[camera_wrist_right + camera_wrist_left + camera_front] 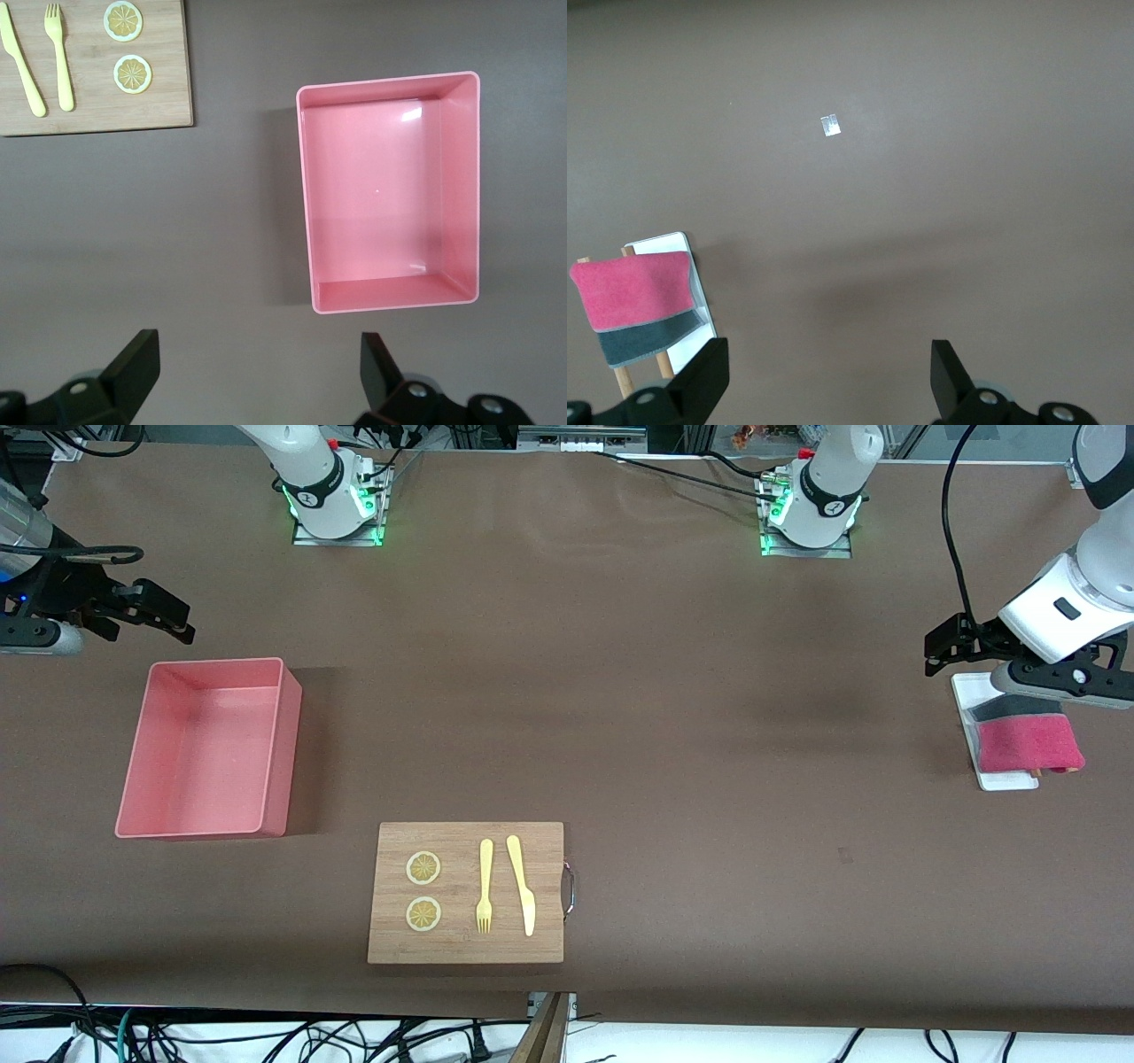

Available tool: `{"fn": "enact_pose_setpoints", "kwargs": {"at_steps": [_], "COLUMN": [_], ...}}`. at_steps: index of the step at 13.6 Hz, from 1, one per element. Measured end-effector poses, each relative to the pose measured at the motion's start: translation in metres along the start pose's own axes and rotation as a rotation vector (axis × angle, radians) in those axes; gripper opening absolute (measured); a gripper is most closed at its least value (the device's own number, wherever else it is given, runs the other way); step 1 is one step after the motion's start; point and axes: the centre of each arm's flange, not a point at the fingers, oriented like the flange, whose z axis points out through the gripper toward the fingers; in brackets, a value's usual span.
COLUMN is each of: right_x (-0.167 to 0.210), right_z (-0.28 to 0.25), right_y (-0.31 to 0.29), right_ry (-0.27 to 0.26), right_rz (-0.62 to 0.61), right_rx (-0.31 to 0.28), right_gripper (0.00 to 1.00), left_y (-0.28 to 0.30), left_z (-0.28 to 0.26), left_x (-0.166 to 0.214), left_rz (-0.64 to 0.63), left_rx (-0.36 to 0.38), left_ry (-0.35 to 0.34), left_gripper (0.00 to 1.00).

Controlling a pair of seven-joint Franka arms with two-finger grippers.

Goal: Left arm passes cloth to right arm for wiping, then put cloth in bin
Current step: 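Move the left gripper down toward the pink cloth on the white tray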

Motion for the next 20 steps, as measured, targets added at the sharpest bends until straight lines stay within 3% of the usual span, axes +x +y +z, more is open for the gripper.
{"fn": "enact_pose_setpoints", "kwargs": {"at_steps": [7, 20], "right_x": [0.000, 0.000], "right_z": [0.000, 0.001], "right_y": [0.000, 0.004], "right_ry": [0.000, -0.002], "right_rz": [0.000, 0.007], "right_rx": [0.000, 0.000], "right_gripper": [1.00, 1.00], "left_y": [-0.002, 0.003], "left_z": [0.016, 0.021], "left_x": [0.010, 0.036], "left_rz": [-0.002, 0.014], "left_rx": [-0.004, -0.005], "left_ry": [-0.026, 0.010], "left_gripper": [1.00, 1.00]}}
